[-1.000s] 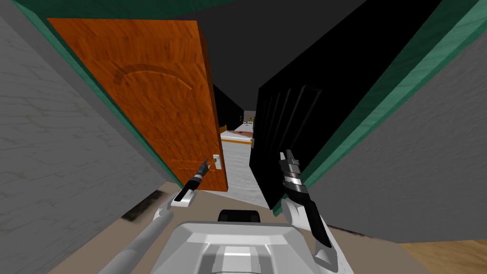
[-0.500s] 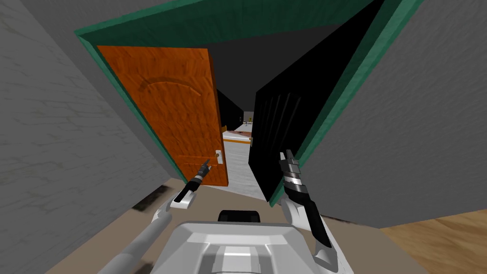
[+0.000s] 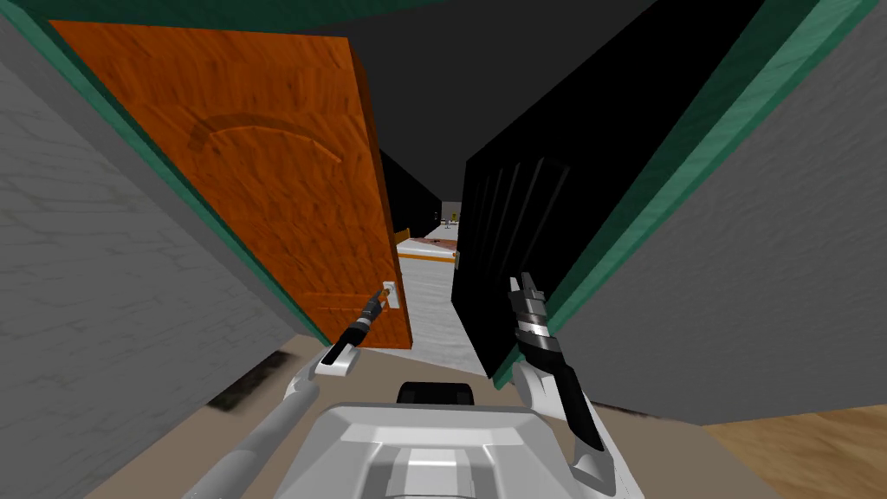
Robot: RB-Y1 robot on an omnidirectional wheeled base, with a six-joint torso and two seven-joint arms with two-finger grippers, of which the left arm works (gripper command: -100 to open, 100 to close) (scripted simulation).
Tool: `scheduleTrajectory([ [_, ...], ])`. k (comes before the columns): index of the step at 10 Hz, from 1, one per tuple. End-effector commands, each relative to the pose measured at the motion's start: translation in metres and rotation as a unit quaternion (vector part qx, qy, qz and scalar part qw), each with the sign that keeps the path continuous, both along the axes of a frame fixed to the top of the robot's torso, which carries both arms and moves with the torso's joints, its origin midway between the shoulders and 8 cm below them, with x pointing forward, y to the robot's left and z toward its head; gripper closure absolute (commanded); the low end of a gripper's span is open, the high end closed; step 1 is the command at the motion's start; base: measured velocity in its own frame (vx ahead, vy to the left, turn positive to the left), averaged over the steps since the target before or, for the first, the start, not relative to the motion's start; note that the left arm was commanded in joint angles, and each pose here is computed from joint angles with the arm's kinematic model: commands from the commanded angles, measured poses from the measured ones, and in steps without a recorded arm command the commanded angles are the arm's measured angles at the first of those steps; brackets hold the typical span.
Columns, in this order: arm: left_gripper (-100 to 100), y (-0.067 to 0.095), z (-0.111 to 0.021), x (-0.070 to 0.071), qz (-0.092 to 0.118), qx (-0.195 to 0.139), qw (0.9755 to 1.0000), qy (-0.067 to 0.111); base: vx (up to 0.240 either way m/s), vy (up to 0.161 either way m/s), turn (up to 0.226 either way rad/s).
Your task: Push the door open
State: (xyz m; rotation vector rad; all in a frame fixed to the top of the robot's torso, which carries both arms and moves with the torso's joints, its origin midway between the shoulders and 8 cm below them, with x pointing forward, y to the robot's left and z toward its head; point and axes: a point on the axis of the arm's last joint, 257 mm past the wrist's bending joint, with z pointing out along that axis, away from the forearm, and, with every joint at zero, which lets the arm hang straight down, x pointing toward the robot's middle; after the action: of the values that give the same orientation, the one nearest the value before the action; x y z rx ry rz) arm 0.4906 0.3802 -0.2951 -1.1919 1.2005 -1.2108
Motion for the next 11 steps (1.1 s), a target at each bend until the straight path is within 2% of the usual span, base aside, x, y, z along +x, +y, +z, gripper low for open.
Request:
scheduleTrajectory([
  [1, -100, 0.0006, -0.0007, 0.0025, 0.003, 0.0, 1.0, -0.001, 0.19, 0.051, -0.044],
  [3, -100, 0.0005, -0.0009, 0.0032, 0.004, 0.0, 1.0, -0.001, 0.155, 0.029, -0.028],
  [4, 100, 0.0005, -0.0009, 0.0032, 0.004, 0.0, 1.0, -0.001, -0.014, 0.001, 0.011],
  [9, 100, 0.0005, -0.0009, 0.0032, 0.004, 0.0, 1.0, -0.001, -0.019, -0.002, 0.001],
  [10, 100, 0.0076, 0.0032, 0.0095, 0.02, 0.006, 0.9998, -0.007, 0.1, 0.034, 0.028],
  [11, 100, 0.0097, 0.0053, 0.0119, 0.026, 0.007, 0.9996, -0.01, 0.153, 0.008, 0.002],
])
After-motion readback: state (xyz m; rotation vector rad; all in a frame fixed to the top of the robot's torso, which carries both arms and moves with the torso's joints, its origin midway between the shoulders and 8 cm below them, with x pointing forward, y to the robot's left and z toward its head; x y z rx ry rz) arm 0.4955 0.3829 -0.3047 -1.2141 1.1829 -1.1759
